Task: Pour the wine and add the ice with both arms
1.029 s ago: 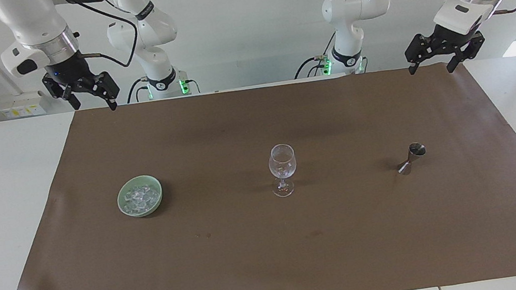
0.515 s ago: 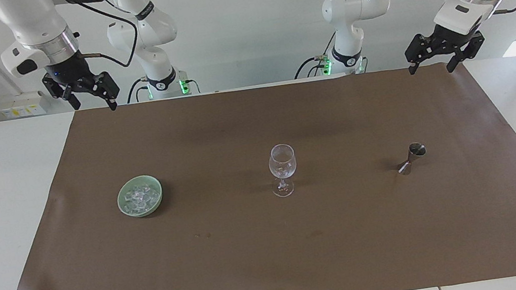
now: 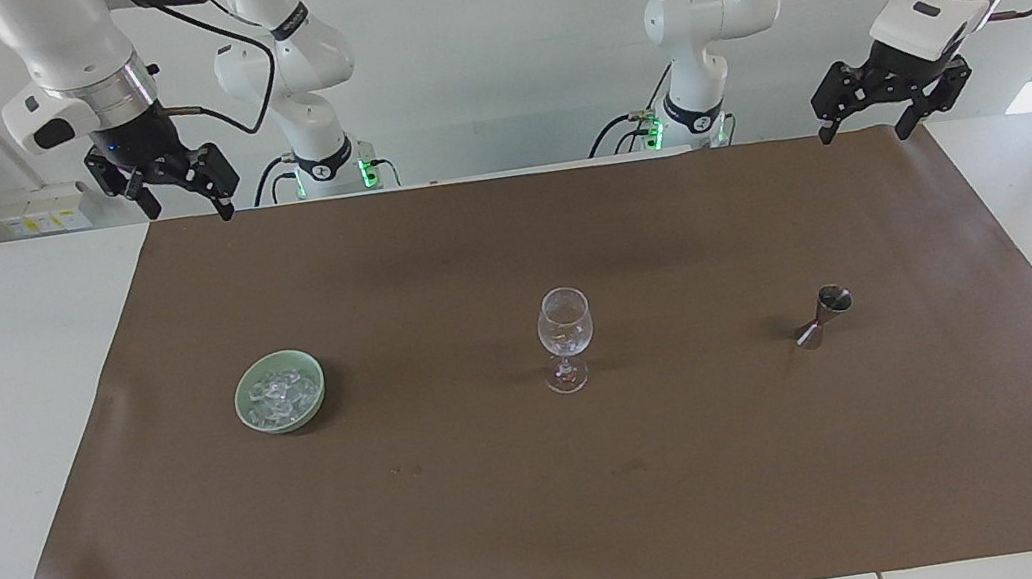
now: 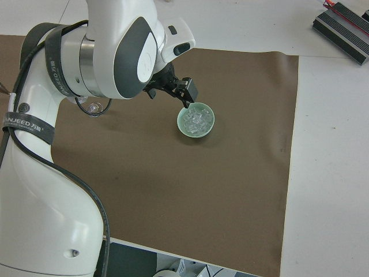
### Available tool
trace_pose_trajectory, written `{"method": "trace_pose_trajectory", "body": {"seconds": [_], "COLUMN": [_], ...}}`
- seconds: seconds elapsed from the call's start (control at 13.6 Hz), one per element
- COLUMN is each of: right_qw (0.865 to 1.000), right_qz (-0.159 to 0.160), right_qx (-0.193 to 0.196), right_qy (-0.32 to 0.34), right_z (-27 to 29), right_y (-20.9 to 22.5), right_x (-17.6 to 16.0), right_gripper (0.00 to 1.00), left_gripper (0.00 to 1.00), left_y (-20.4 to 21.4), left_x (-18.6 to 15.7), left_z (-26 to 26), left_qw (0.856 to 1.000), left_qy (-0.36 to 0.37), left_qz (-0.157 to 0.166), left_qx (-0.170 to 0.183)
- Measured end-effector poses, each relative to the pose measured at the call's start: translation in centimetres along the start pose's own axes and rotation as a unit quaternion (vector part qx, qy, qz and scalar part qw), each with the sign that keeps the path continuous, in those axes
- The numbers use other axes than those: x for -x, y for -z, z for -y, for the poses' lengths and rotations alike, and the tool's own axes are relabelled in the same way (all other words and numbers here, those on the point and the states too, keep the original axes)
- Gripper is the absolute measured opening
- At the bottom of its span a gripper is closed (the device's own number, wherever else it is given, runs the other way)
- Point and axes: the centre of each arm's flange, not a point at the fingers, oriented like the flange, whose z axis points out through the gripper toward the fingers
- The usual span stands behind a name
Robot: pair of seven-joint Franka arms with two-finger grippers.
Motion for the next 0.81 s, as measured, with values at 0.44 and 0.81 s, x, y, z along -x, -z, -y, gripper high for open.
{"method": "trace_pose_trajectory", "body": {"seconds": [0.44,0.81], "right_qw": [1.000,1.000], "right_qz": [0.000,0.000], "right_qx": [0.000,0.000], "right_qy": [0.000,0.000], "right_z": [0.0,0.0], "right_y": [0.0,0.0], "right_x": [0.0,0.0], "right_gripper": [1.00,1.00], "left_gripper": [1.00,1.00], "left_y": [-0.2,-0.2], "left_x": [0.0,0.0], "left_z": [0.9,1.5], "left_qw": [1.000,1.000], "left_qy": [0.009,0.014], "left_qz": [0.001,-0.003], "left_qx": [0.001,0.000]}}
